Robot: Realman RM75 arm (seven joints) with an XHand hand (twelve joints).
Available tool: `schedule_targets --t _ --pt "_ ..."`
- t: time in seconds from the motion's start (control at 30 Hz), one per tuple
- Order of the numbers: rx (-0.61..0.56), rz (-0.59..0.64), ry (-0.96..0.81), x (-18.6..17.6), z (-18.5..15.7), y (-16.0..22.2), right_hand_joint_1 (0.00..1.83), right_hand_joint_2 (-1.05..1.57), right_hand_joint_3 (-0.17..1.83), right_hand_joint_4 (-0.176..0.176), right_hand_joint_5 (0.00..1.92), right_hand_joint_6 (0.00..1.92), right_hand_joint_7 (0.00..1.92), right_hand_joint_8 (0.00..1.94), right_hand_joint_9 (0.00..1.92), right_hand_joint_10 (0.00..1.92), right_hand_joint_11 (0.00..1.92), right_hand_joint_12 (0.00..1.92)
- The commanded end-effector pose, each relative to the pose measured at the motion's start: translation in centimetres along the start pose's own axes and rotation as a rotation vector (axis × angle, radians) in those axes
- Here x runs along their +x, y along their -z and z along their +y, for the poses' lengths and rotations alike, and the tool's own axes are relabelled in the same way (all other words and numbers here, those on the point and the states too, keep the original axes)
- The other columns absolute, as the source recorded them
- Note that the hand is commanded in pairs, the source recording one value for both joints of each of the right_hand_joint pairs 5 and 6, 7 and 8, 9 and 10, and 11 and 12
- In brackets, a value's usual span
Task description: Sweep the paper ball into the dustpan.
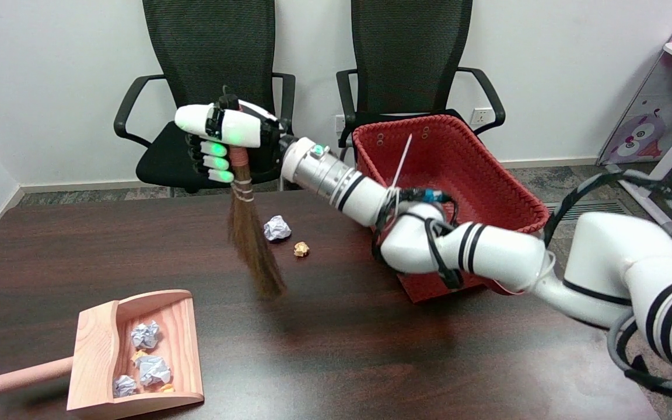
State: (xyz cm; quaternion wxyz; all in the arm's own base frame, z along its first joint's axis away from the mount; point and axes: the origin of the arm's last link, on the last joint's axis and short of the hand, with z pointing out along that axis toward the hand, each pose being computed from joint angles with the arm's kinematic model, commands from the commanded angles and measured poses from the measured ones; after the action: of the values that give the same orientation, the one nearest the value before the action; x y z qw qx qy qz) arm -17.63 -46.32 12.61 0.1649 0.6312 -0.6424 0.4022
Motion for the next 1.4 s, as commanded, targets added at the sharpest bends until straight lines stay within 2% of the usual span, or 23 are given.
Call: schedule_targets --t 0.03,0.3,0.5,0.77,0.97,1.2,1.4 --pt "-0.17 0.048 0.298 6.2 -4.1 -2.1 0.89 1.57 0.97 -0.029 1.92 1.92 1.92 1.92 1.92 1.92 1.92 1.92" --pt "-0.202 0.1 0.266 9.6 -4.6 -2.0 0.88 1.55 1.04 -0.029 1.92 1.92 1.92 1.92 1.92 1.92 1.92 1.92" --pt "-0.217 0.059 0.335 9.4 -4.4 -2.5 0.89 1.5 1.13 -0.032 1.92 1.92 1.92 1.92 1.92 1.92 1.92 1.92" --pt "-0.267 -0.013 0.476 8.8 -2.2 -2.5 0.93 1.31 1.47 -0.035 1.92 1.92 1.92 1.92 1.92 1.92 1.92 1.92" --pt "-0.271 -0.065 0.593 7.5 -0.9 -2.9 0.93 1.26 1.58 -0.035 1.92 1.92 1.92 1.92 1.92 1.92 1.92 1.92" --pt "-0.28 -0.164 0.696 4.2 2.2 -3.3 0.9 1.14 1.82 -0.032 1.92 1.92 1.92 1.92 1.92 1.92 1.92 1.92" --pt "-0.236 -0.263 0.77 0.3 3.9 -4.4 0.86 1.07 1.83 -0.017 1.92 1.92 1.92 1.92 1.92 1.92 1.92 1.92"
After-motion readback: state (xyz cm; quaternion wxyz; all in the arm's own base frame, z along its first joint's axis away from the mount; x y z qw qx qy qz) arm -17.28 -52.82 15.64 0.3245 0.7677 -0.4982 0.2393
